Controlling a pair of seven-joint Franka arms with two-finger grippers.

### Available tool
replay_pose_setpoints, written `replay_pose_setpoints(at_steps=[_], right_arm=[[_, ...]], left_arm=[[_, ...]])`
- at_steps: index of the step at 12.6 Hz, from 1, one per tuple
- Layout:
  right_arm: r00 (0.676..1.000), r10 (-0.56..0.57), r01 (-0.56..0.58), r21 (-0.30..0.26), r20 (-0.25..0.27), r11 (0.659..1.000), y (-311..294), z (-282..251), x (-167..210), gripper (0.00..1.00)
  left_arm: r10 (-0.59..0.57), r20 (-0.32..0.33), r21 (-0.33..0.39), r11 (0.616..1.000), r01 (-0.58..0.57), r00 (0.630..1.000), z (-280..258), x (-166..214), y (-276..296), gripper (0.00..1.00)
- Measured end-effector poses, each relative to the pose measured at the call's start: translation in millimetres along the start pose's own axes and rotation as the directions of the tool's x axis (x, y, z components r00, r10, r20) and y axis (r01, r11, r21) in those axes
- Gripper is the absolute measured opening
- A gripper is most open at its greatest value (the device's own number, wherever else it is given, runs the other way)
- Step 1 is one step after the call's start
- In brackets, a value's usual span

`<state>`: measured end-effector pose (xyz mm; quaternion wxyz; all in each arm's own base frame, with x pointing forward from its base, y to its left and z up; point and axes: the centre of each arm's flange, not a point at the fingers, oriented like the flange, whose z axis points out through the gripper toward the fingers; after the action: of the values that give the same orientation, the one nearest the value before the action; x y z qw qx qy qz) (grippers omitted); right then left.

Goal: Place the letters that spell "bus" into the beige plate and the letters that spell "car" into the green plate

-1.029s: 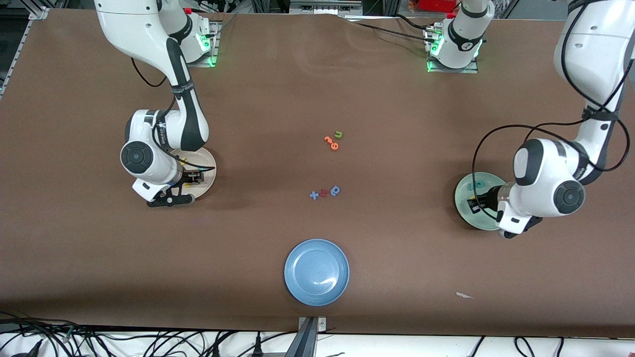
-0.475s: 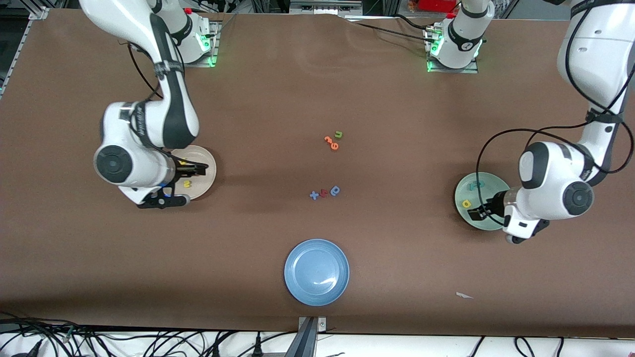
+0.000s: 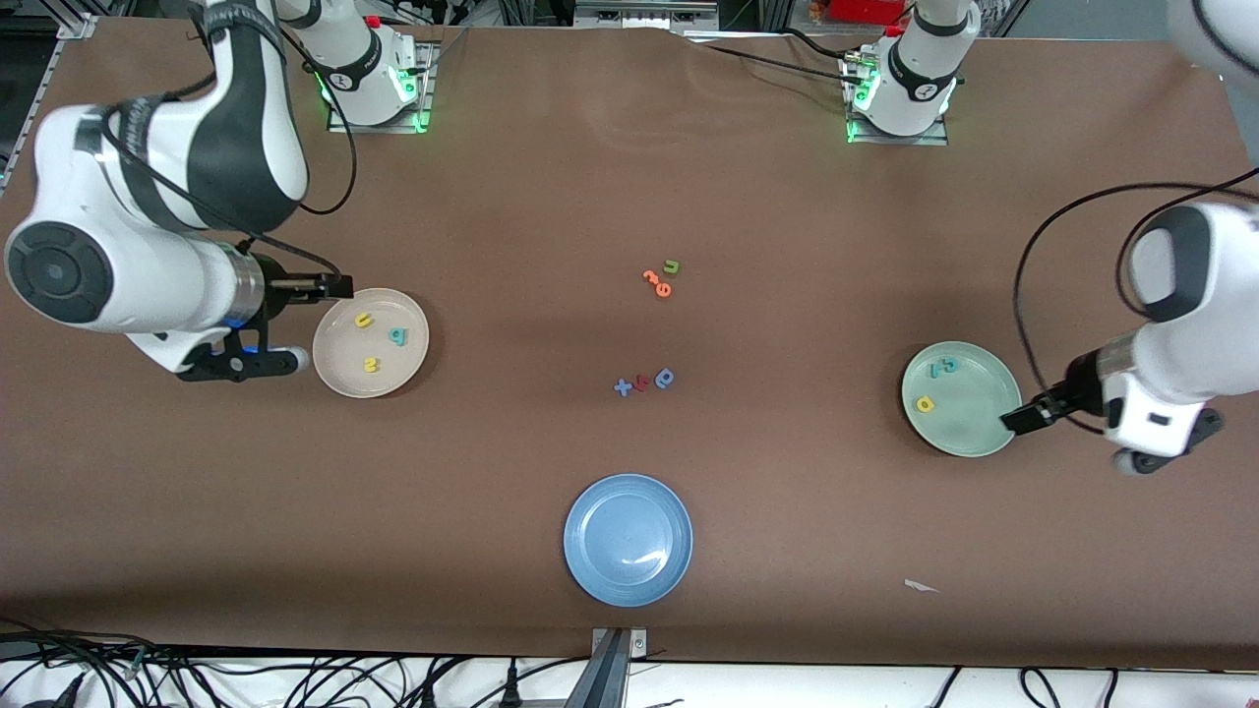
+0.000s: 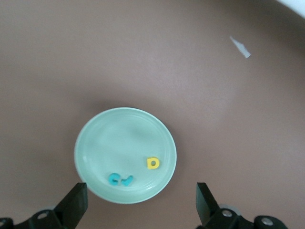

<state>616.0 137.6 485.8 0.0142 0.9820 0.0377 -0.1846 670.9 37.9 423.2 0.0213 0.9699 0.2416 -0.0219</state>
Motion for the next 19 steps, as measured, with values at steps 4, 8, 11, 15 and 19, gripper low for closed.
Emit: replay_pose_setpoints(at_steps=[4, 8, 11, 15, 19], right_arm=[[0.999, -0.004, 0.004, 0.009, 0.045, 1.0, 2, -7, -13, 1.0], [0.999, -0.046, 0.046, 0.011, 0.008, 0.999, 20, -8, -27, 1.0], [0.994, -0.069, 0.072, 0.031, -0.079, 0.997, 32, -8, -44, 1.0], [0.972, 0.05, -0.028, 0.099, -0.23, 0.995, 117, -42, -79, 1.0], [0.961, 0.06, -0.048, 0.051, -0.27, 0.998, 130, -61, -109, 1.0]], left_arm=[[0.173, 0.034, 0.013, 0.985, -0.174, 0.984, -68, 6, -27, 1.0], [0.265, 0.019, 0.004, 0.964, -0.266, 0.964, -104, 4, -27, 1.0], [0.277, -0.013, -0.001, 0.961, -0.277, 0.961, -123, 4, -26, 1.0], [0.322, -0.035, 0.005, 0.947, -0.322, 0.946, -136, -2, -19, 1.0], [0.337, -0.075, -0.019, 0.941, -0.339, 0.939, -164, -11, -26, 1.0]])
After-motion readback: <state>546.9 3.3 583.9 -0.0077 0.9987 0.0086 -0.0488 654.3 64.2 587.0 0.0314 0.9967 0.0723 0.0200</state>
